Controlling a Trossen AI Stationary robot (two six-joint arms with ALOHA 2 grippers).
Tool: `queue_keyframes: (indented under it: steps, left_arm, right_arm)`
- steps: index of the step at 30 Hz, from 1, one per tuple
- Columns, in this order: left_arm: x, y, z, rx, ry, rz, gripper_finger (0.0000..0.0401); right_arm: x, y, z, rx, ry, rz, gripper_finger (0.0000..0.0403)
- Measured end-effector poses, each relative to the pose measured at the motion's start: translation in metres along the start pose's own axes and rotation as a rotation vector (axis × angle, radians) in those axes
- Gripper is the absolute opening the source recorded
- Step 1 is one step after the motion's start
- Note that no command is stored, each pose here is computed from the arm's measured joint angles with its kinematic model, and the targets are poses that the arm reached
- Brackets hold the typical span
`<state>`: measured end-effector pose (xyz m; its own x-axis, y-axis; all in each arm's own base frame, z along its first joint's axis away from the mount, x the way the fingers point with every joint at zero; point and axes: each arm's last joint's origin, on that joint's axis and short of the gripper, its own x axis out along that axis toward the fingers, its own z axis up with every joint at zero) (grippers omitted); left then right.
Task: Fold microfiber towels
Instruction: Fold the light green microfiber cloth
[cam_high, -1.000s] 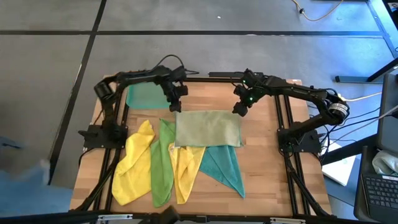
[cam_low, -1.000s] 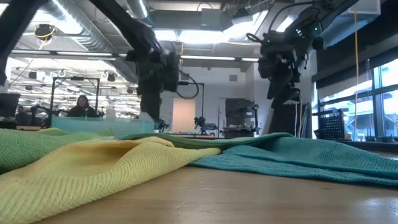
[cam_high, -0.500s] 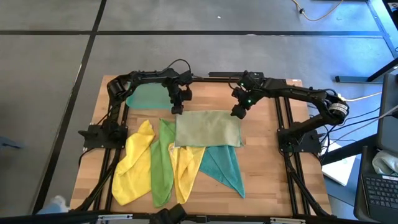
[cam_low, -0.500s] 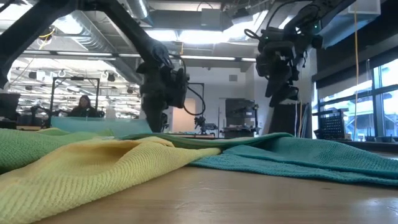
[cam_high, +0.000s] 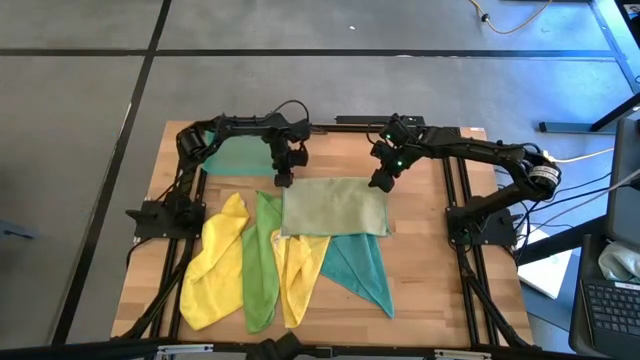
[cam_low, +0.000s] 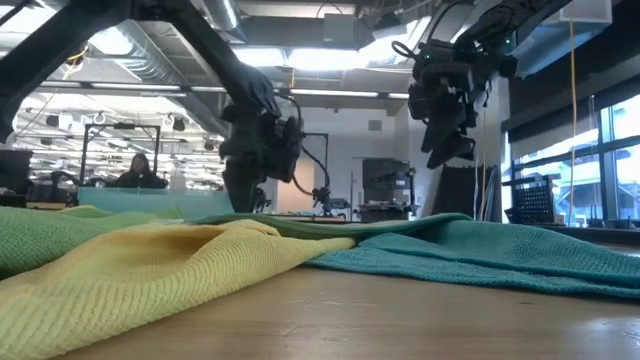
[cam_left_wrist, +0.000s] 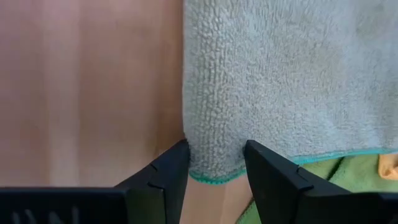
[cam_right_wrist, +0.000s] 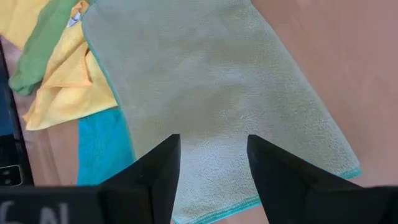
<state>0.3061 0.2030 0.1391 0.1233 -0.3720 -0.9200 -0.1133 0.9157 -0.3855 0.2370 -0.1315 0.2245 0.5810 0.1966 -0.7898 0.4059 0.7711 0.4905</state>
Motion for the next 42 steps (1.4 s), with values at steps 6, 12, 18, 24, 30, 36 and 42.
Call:
queue_keyframes:
  steps: [6,12,18,24,30,36,42]
  left_arm:
    - [0.006,-0.007,0.005,-0.001,0.034,0.044,0.0147]
    - [-0.001,-0.008,0.013,-0.012,0.026,0.082,0.0142]
    - [-0.014,-0.01,0.019,-0.034,0.017,0.086,0.0104]
    - [-0.014,-0.012,0.018,-0.045,0.019,0.038,0.0045]
    - [-0.014,-0.012,0.018,-0.043,0.012,0.037,0.004]
    - [-0.013,-0.014,0.02,-0.035,0.009,0.041,0.0059]
    - [-0.018,-0.018,0.02,-0.11,0.037,0.036,0.0061]
  right_arm:
    - [0.0,0.0,0.0,0.023,0.002,0.007,0.0188]
    - [0.0,0.001,0.0,0.024,0.007,0.024,0.0188]
    - [0.0,0.001,0.0,0.02,0.007,0.024,0.0188]
    - [0.0,0.001,-0.001,0.019,0.009,0.037,0.0188]
    - [0.0,0.001,-0.002,0.054,0.025,0.046,0.0188]
    - [0.008,0.001,-0.011,0.049,0.061,0.002,0.0188]
    - [0.033,0.0,-0.03,0.063,0.091,-0.079,0.0188]
